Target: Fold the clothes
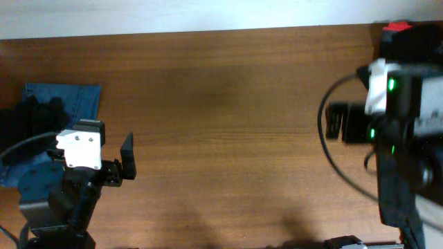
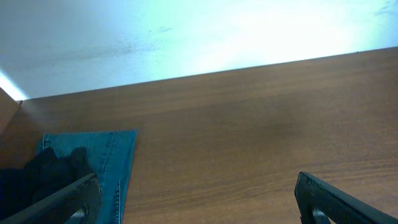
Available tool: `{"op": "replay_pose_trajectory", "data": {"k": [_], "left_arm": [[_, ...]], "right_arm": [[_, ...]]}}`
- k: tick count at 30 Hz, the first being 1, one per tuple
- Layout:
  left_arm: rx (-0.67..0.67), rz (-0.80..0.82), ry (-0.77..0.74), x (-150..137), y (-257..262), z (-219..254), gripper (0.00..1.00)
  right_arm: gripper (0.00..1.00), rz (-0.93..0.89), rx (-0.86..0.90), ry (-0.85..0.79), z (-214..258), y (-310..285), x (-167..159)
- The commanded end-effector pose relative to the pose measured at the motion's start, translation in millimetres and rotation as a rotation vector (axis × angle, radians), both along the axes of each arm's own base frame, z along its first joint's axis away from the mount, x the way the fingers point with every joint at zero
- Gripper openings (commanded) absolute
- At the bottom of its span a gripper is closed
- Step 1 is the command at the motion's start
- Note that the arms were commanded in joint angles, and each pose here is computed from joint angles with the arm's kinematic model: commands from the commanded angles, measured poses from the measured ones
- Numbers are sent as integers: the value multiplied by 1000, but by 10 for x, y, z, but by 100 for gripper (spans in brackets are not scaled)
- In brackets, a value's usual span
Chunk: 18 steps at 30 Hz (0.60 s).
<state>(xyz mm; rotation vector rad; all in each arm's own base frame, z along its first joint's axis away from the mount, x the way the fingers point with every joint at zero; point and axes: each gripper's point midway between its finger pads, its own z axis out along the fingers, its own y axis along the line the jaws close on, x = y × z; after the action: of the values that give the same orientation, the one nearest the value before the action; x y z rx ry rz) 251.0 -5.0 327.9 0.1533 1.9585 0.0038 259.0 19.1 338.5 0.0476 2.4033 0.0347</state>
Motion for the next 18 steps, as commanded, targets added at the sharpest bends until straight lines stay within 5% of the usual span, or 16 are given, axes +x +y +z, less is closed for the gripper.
{"op": "replay_pose_trajectory", "data": {"k": [1, 8, 18], "left_arm": [[21, -1, 11, 5, 12, -57, 99], [21, -1, 11, 4, 12, -58, 99], [20, -1, 20, -4, 12, -76, 99]], "right_arm": [[99, -11, -2, -34, -350, -56, -355], [99, -2, 10, -67, -804, -104, -899], [99, -8, 1, -82, -799, -129, -927]]}}
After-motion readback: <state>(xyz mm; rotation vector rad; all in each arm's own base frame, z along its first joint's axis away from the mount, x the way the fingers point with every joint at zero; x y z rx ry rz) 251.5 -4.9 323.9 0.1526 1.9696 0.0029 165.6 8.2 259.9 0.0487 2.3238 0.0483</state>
